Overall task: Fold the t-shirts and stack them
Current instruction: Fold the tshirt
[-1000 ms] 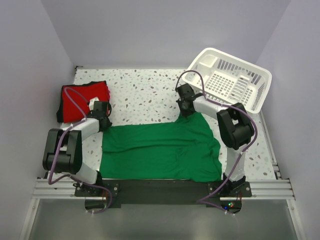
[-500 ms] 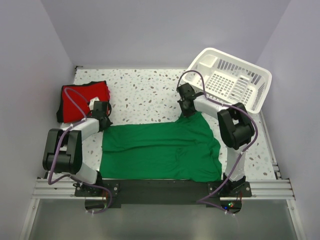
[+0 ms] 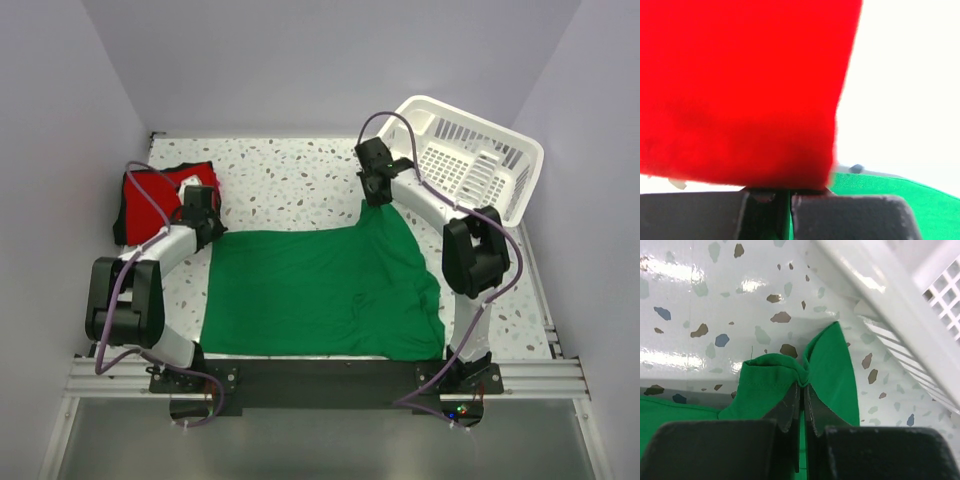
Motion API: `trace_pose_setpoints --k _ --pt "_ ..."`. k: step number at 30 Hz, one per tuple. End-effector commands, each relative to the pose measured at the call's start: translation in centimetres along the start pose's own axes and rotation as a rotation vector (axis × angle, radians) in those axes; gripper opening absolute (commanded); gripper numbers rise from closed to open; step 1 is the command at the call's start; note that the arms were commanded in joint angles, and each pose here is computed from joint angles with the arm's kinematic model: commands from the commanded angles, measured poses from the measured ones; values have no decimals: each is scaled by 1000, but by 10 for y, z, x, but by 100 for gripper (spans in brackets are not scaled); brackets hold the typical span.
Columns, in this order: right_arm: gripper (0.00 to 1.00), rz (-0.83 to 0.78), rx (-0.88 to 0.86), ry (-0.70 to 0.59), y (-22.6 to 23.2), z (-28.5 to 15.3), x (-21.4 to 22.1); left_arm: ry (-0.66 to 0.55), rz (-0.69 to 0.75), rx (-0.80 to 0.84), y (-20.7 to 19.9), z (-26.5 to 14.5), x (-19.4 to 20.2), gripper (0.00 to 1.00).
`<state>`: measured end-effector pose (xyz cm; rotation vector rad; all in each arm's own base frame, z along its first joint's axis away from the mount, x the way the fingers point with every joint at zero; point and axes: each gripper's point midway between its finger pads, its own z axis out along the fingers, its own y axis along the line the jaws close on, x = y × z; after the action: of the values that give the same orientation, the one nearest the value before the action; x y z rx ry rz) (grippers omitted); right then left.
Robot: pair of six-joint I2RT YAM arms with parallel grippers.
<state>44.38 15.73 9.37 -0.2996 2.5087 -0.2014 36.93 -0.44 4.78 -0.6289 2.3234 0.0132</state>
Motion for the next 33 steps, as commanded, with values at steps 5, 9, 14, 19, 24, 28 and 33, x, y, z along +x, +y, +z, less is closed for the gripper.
trace_pose_setpoints --k 5,9,14,19,24,28,33 --pt "0 33 75 -43 -25 -7 -30 -147 -11 117 -36 -18 -67 0" --pt "0 34 74 -72 -30 -17 -40 -168 17 126 -39 -24 -77 0" --pt "0 57 59 -95 -35 -45 -42 -185 64 179 -44 -39 -79 0" --pt "0 90 31 -52 -38 -70 -13 -152 102 164 -31 -53 -65 0" --pt "0 130 -23 16 -33 -98 34 -83 124 182 -25 -60 -41 0" --pt "0 168 -39 71 -33 -115 74 -39 126 164 -16 -64 -25 0" --pt "0 210 -47 120 -31 -131 118 -17 126 176 -11 -76 -14 0"
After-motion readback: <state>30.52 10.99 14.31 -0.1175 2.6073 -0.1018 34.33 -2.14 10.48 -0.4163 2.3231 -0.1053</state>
